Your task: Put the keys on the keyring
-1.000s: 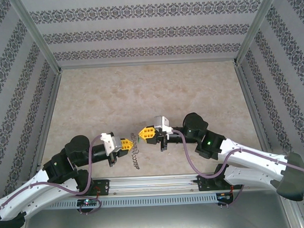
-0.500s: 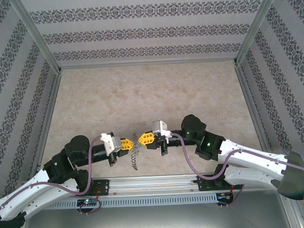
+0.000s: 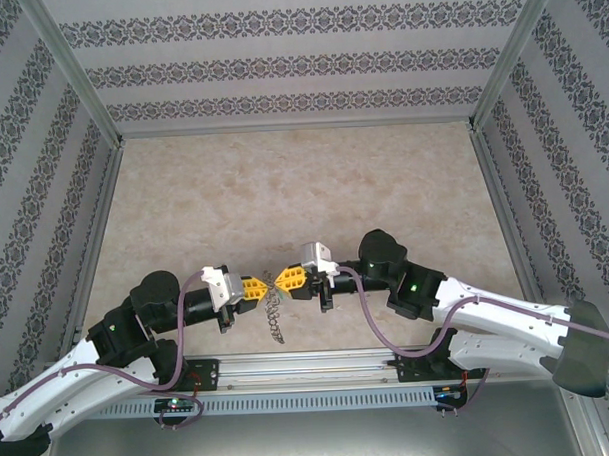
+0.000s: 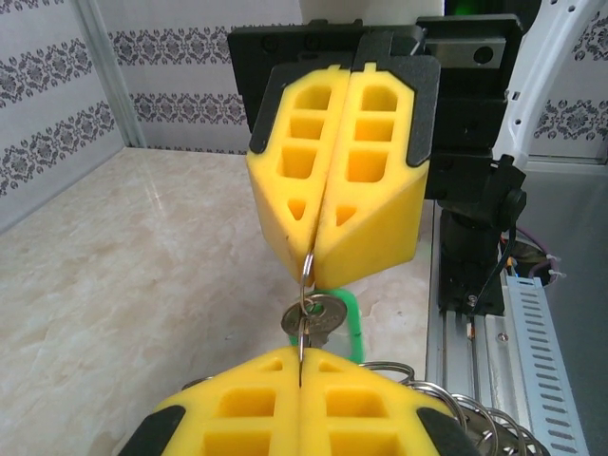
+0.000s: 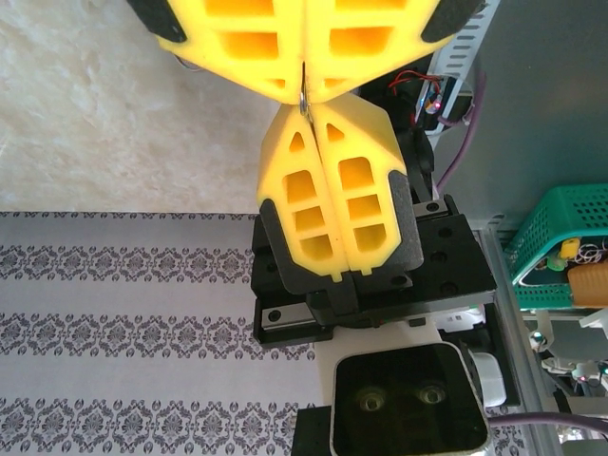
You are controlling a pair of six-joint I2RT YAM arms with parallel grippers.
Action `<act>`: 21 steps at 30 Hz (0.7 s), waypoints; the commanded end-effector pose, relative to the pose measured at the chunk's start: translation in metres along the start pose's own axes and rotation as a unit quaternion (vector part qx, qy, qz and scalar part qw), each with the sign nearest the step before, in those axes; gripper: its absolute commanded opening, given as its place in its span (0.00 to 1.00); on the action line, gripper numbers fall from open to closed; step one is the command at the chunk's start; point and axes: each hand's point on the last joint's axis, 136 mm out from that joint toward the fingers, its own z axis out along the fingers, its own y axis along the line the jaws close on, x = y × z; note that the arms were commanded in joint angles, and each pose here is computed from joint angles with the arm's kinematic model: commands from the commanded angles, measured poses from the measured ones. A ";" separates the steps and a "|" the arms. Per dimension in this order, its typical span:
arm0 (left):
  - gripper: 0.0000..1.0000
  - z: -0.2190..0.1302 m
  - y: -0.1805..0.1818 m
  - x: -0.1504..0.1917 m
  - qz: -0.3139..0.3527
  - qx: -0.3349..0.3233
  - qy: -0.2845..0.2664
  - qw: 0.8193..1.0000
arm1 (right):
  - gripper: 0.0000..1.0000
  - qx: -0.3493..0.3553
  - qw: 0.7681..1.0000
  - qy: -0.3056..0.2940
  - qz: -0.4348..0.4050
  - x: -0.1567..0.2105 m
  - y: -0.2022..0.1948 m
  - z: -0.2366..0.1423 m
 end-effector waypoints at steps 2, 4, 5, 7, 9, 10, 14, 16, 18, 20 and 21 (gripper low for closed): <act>0.00 -0.004 -0.004 -0.022 0.021 0.008 -0.045 0.999 | 0.00 -0.020 1.000 -0.015 -0.011 -0.008 0.009 0.002; 0.00 -0.004 -0.004 -0.023 0.022 0.008 -0.046 0.999 | 0.00 -0.018 1.000 -0.015 -0.010 -0.008 0.009 0.002; 0.00 -0.004 -0.004 -0.022 0.022 0.008 -0.045 0.999 | 0.00 -0.016 1.000 -0.014 -0.011 -0.007 0.008 0.002; 0.00 -0.003 -0.004 -0.022 0.021 0.008 -0.046 0.999 | 0.00 -0.015 1.000 -0.016 -0.013 -0.008 0.008 0.001; 0.00 -0.003 -0.004 -0.022 0.022 0.008 -0.046 0.999 | 0.00 -0.018 1.000 -0.016 -0.013 -0.009 0.009 0.002; 0.00 -0.003 -0.004 -0.022 0.021 0.008 -0.045 0.999 | 0.00 -0.018 1.000 -0.016 -0.014 -0.009 0.009 0.002; 0.00 -0.003 -0.004 -0.022 0.021 0.007 -0.045 0.999 | 0.00 -0.012 1.000 -0.020 -0.018 -0.010 0.008 0.000; 0.00 -0.003 -0.004 -0.022 0.021 0.008 -0.044 0.999 | 0.00 -0.008 0.999 -0.022 -0.021 -0.011 0.008 -0.002; 0.00 -0.003 -0.004 -0.022 0.021 0.008 -0.045 0.999 | 0.00 -0.003 0.999 -0.024 -0.025 -0.011 0.007 -0.003; 0.00 -0.002 -0.004 -0.022 0.021 0.009 -0.044 0.999 | 0.00 -0.001 0.999 -0.029 -0.026 -0.014 0.007 -0.004; 0.00 -0.002 -0.004 -0.021 0.021 0.010 -0.044 0.999 | 0.00 -0.001 0.999 -0.032 -0.027 -0.015 0.007 -0.004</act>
